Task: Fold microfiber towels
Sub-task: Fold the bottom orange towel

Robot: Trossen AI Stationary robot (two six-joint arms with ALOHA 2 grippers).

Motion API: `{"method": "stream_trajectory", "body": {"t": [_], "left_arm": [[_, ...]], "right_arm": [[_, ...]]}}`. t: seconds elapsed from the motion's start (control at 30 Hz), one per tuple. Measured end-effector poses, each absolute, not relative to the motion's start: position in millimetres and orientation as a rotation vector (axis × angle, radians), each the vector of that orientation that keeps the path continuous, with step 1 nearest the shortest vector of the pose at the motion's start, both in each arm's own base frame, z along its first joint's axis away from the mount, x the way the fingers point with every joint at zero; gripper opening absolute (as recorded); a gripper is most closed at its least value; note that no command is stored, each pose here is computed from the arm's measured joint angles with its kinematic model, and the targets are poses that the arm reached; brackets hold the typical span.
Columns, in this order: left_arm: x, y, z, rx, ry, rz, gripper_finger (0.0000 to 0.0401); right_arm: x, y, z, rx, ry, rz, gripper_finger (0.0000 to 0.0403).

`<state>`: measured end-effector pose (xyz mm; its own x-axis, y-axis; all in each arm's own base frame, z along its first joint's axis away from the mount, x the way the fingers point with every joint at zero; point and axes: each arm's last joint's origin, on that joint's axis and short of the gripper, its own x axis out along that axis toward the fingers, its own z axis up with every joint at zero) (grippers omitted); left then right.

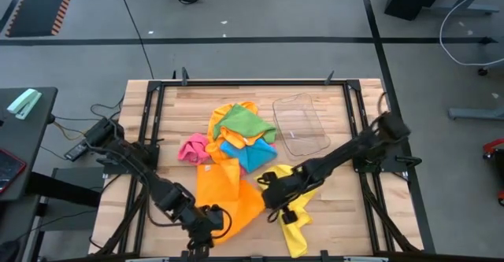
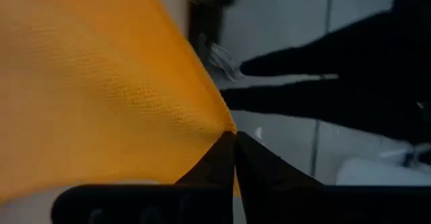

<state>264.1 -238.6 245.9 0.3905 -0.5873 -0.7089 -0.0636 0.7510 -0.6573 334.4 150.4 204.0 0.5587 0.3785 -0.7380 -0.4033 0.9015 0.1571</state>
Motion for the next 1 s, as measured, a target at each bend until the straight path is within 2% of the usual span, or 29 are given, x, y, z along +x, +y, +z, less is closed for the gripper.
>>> {"method": "stream_trajectory", "body": {"t": [0.17,0.33,0.53,0.77,0.9,1.0], "left_arm": [[265,-236,261,-0.751,1.099,-0.409,0.0006],[269,-234,265,-0.812,1.069,-0.408,0.0017],[274,-241,277,-0.928,0.969,-0.48,0.0006],[269,-251,281,-0.997,0.957,-0.496,0.0014],[272,-248,289,-1.029,0.93,-0.557,0.0006],[271,-239,309,-1.066,0.849,-0.628,0.0008]], "right_arm": [[310,141,253,0.009,0.798,0.511,0.0013],[300,142,263,0.081,0.819,0.568,0.0012],[287,167,268,0.174,0.9,0.701,0.0012],[274,187,285,0.239,0.978,0.755,0.0012],[275,189,303,0.282,0.987,0.771,0.0012],[278,184,325,0.272,0.955,0.763,0.0012]]}}
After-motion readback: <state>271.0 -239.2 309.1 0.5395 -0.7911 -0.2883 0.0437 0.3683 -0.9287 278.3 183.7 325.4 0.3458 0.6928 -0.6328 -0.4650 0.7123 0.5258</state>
